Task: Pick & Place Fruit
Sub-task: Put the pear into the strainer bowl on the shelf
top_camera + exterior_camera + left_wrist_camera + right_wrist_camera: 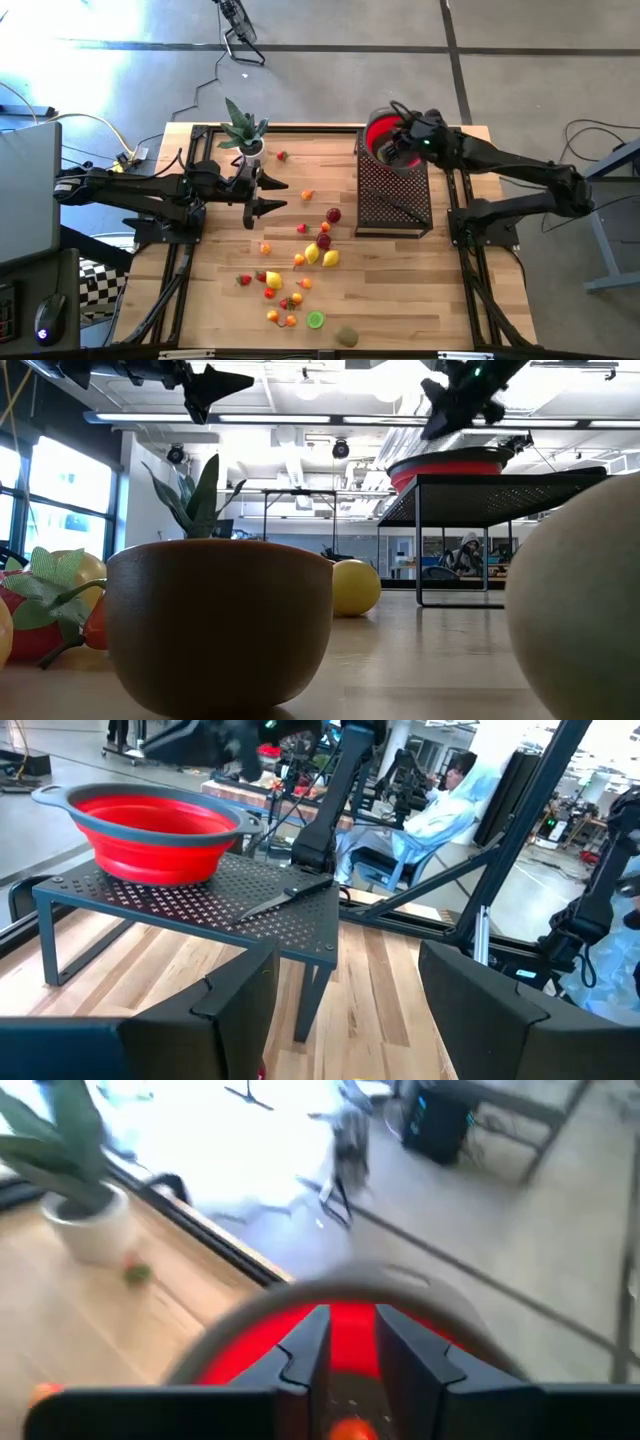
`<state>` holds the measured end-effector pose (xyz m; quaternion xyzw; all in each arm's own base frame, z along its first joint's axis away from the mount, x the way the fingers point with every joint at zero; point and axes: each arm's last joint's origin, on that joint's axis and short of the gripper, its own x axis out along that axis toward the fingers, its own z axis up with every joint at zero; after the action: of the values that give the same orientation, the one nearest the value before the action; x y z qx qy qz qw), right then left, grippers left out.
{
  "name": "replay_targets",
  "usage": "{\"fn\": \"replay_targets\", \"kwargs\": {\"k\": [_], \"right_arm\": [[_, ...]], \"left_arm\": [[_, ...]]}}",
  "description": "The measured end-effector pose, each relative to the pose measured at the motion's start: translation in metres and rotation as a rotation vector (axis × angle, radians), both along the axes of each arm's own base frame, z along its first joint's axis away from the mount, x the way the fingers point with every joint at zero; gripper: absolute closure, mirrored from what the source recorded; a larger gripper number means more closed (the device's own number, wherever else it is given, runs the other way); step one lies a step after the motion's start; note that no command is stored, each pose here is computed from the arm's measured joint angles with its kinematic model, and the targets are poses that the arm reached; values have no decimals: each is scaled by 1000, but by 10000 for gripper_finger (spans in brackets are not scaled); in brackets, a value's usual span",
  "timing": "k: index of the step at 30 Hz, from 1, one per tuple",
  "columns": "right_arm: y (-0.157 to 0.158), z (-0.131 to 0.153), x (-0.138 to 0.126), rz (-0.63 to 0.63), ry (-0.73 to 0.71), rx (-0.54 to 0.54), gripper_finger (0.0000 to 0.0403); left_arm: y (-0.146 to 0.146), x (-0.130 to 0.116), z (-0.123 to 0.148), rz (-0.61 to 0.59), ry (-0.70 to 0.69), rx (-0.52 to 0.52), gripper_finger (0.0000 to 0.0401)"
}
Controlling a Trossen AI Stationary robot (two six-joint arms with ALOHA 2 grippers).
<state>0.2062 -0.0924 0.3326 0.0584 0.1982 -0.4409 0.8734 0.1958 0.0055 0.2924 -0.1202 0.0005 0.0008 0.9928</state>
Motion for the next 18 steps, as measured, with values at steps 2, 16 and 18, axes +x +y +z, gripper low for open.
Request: {"fn": "replay_targets", "kwargs": {"k": [2, 16, 18], "right_arm": [[9, 8, -3, 47, -30, -29, 338], [62, 2, 14, 502, -111, -2, 386], [68, -4, 20, 534, -143, -11, 396]], "left_arm": [[0, 0, 0, 0, 0, 0, 163], [0, 0, 0, 0, 0, 0, 163], [0, 0, 0, -1, 0, 0, 163]]}}
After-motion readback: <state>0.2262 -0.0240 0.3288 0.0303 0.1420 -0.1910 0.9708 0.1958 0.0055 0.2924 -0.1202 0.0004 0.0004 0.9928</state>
